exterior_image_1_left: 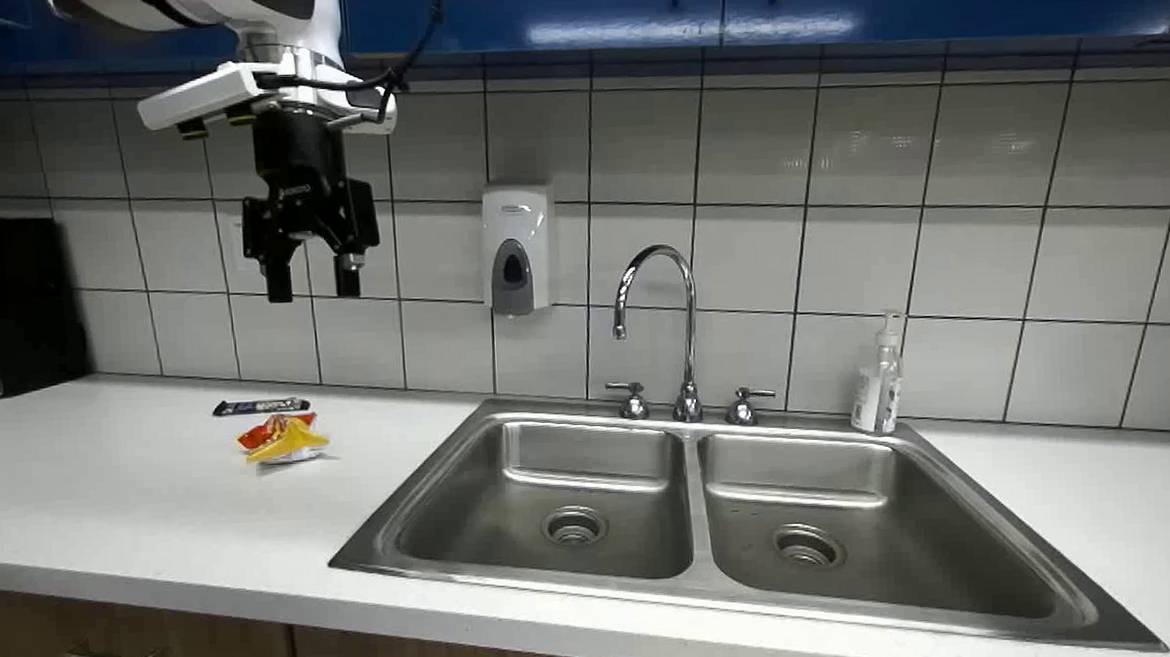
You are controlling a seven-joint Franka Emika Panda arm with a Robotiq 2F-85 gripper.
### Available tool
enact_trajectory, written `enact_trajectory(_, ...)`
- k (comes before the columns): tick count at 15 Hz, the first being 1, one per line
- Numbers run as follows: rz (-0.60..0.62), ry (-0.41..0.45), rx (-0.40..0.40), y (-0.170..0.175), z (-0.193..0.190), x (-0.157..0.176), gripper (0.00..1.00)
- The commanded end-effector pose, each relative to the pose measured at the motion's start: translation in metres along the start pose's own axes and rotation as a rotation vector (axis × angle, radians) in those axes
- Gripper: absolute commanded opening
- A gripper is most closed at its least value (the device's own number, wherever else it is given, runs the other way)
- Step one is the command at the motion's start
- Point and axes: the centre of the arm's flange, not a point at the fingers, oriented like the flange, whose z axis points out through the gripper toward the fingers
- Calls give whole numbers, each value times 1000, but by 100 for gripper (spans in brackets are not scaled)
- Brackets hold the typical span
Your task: Put the orange and yellow packet in the sink on the left.
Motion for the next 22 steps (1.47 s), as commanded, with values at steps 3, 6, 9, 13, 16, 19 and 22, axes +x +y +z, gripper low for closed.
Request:
enact_trajectory(3,0,0,0,0,0,0,100)
enact_trajectory(6,0,0,0,0,0,0,100)
enact_trajectory(9,0,0,0,0,0,0,100)
enact_trajectory(13,0,0,0,0,0,0,100)
enact_trajectory(16,0,0,0,0,0,0,100)
enact_trajectory(19,-89,0,-17,-18,7,3,100)
enact_trajectory(22,-186,7,-31,-43,7,1,100)
